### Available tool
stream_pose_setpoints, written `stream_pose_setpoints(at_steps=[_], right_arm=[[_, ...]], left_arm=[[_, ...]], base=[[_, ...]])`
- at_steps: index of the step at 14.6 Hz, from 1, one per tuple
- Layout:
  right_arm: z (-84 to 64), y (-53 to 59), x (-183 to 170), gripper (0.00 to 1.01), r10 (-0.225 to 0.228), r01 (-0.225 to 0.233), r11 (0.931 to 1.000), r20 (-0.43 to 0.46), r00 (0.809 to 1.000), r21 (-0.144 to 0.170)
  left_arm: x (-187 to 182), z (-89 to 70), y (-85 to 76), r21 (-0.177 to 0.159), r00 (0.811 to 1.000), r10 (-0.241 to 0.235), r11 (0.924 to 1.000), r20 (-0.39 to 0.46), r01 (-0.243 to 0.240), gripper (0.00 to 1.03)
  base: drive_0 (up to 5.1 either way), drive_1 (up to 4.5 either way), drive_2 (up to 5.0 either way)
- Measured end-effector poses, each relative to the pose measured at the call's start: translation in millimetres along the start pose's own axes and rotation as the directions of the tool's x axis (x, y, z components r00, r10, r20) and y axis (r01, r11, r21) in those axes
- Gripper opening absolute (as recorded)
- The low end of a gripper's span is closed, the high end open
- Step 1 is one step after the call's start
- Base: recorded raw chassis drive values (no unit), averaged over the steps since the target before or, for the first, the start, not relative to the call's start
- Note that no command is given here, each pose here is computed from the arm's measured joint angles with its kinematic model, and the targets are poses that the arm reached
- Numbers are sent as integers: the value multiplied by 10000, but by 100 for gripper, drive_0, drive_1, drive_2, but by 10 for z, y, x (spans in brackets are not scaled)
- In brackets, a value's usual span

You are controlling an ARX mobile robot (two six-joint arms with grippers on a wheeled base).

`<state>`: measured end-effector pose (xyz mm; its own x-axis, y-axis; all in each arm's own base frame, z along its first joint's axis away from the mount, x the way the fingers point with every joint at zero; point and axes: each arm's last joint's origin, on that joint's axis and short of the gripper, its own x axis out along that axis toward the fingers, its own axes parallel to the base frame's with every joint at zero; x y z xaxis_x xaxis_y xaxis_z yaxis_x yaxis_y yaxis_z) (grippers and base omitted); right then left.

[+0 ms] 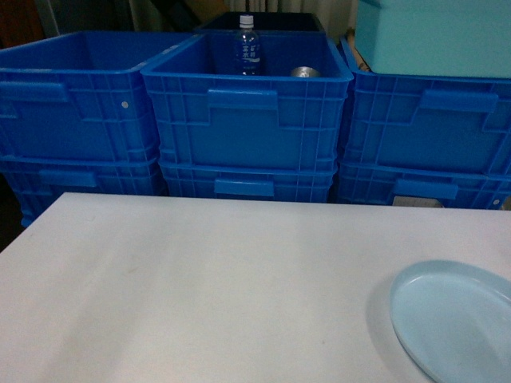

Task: Place blue tray on left shelf second layer neatly

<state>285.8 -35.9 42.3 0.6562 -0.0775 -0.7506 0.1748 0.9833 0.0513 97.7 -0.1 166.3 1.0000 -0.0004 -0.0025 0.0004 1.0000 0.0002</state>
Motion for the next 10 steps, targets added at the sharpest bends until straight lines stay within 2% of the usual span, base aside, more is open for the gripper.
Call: stream_pose_setpoints(at_steps=[4, 7, 10], right_arm=[[-104, -19, -13, 2, 217, -222, 9982, 97, 9997, 559], [-152, -18, -88, 2, 271, -283, 9978, 207, 9994, 599], [-49, 32, -239, 2, 547, -584, 9969, 690, 9961, 523]], left_arm=[[0, 0, 0, 0, 10000, 0, 10000, 0, 0, 98], [0, 0, 0, 4, 10000, 0, 10000, 0, 0, 98], [0, 0, 0, 0, 10000, 0, 10000, 0, 0, 98]], base=[[0, 0, 0], [0, 0, 0], [0, 0, 0]])
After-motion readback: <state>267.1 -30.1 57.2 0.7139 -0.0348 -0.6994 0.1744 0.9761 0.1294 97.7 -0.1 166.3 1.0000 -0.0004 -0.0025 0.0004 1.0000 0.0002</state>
